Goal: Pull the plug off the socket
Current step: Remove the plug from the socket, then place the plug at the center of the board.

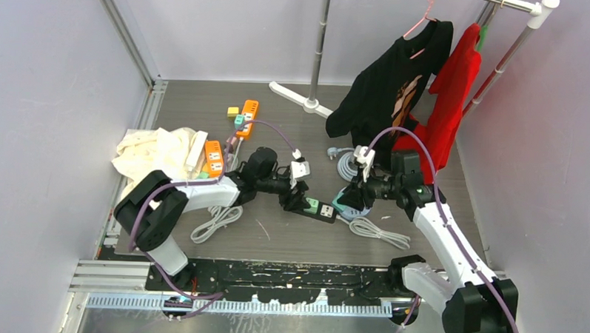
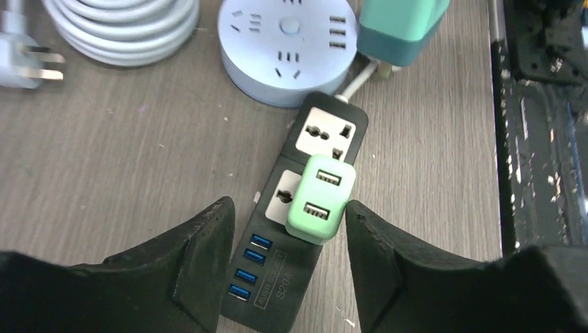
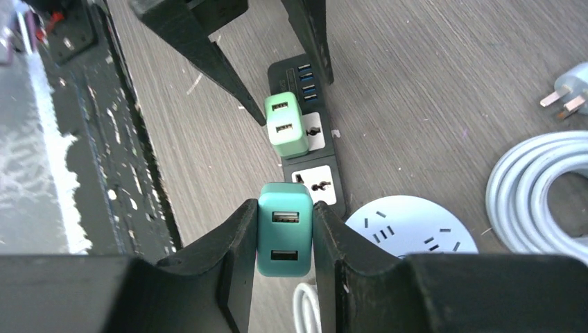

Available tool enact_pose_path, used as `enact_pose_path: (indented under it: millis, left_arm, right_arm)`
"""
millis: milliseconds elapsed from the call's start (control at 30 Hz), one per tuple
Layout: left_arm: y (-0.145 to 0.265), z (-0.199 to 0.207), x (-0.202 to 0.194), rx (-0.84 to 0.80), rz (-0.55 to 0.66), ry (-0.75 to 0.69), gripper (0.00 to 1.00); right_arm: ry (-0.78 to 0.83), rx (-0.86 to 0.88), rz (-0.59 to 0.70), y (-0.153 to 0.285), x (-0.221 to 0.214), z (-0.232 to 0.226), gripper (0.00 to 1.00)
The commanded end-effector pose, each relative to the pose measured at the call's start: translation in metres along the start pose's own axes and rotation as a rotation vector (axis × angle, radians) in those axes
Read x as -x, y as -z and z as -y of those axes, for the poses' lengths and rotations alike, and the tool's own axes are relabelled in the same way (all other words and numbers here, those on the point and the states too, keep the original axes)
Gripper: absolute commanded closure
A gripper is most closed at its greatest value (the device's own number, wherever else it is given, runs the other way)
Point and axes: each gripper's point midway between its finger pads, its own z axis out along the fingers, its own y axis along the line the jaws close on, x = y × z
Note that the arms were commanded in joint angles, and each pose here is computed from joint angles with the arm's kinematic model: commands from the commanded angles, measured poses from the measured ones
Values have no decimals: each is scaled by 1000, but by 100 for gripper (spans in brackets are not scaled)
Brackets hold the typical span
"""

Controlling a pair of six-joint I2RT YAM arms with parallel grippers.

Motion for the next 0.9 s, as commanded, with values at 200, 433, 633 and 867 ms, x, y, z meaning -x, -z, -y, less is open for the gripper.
enact_pose_path:
  millis: [200, 433, 633, 867]
  left_arm:
    - [49, -12, 110, 202, 293, 44, 20]
    - [80, -8, 160, 208, 383, 266, 2]
    - [109, -26, 187, 247, 566, 530, 0]
    - [114, -42, 190, 129, 611, 812, 3]
  right_arm:
    - [-383, 67, 234, 15, 50, -4, 99]
    - [-546, 108, 288, 17, 66, -3, 96]
    - [-682, 139, 302, 16, 80, 5, 93]
    - [-912, 193, 269, 9, 94, 20, 94]
